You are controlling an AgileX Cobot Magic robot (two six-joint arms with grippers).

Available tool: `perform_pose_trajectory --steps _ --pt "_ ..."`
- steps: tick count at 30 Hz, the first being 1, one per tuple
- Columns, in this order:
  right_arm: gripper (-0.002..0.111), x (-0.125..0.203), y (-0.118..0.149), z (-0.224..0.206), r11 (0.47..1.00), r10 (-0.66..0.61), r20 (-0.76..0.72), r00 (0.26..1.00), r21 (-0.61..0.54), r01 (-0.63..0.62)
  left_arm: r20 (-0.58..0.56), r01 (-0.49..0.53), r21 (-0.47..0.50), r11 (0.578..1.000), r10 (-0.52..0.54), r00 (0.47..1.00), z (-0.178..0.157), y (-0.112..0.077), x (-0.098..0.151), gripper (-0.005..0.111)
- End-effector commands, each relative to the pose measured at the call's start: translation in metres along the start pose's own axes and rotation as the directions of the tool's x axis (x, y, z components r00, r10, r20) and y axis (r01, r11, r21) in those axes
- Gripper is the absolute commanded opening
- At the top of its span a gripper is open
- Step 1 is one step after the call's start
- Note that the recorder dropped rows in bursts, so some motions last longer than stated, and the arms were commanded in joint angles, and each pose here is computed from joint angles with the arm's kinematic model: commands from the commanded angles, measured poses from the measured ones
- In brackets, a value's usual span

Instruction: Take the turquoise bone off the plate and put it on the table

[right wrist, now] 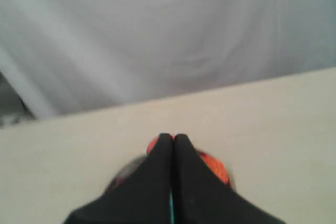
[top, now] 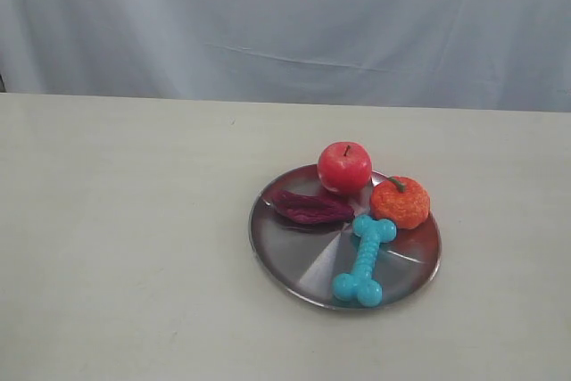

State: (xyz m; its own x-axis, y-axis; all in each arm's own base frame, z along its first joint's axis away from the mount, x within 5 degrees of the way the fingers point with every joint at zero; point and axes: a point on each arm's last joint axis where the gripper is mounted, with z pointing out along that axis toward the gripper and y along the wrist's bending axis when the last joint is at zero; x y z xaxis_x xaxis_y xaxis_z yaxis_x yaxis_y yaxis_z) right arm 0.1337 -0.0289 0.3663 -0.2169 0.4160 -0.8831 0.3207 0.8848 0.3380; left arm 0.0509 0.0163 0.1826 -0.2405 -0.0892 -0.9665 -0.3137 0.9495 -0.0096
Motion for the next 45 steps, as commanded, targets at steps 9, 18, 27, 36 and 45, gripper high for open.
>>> perform_pose_trajectory --steps 9,18,27,36,45 --pt "0.000 -0.024 0.054 0.132 0.965 -0.238 -0.607 0.758 -0.059 0.256 0.004 0.006 -0.002 1.000 -0.006 1.000 0.000 0.000 0.000 0.000" --pt "0.006 0.026 0.046 0.207 0.963 -0.211 -0.749 0.628 -0.048 0.267 0.004 0.006 -0.002 1.000 -0.006 1.000 0.000 0.000 0.000 0.000" --pt "0.058 0.096 0.054 0.256 0.953 -0.226 -0.849 0.478 -0.090 0.290 0.004 0.006 -0.002 1.000 -0.006 1.000 0.000 0.000 0.000 0.000" --pt "0.055 0.148 0.054 0.282 0.958 -0.156 -0.904 0.399 -0.039 0.284 0.004 0.006 -0.002 1.000 -0.006 1.000 0.000 0.000 0.000 0.000" --pt "0.055 0.163 0.051 0.294 0.962 -0.122 -0.903 0.412 -0.005 0.274 0.004 0.006 -0.002 1.000 -0.006 1.000 0.000 0.000 0.000 0.000"
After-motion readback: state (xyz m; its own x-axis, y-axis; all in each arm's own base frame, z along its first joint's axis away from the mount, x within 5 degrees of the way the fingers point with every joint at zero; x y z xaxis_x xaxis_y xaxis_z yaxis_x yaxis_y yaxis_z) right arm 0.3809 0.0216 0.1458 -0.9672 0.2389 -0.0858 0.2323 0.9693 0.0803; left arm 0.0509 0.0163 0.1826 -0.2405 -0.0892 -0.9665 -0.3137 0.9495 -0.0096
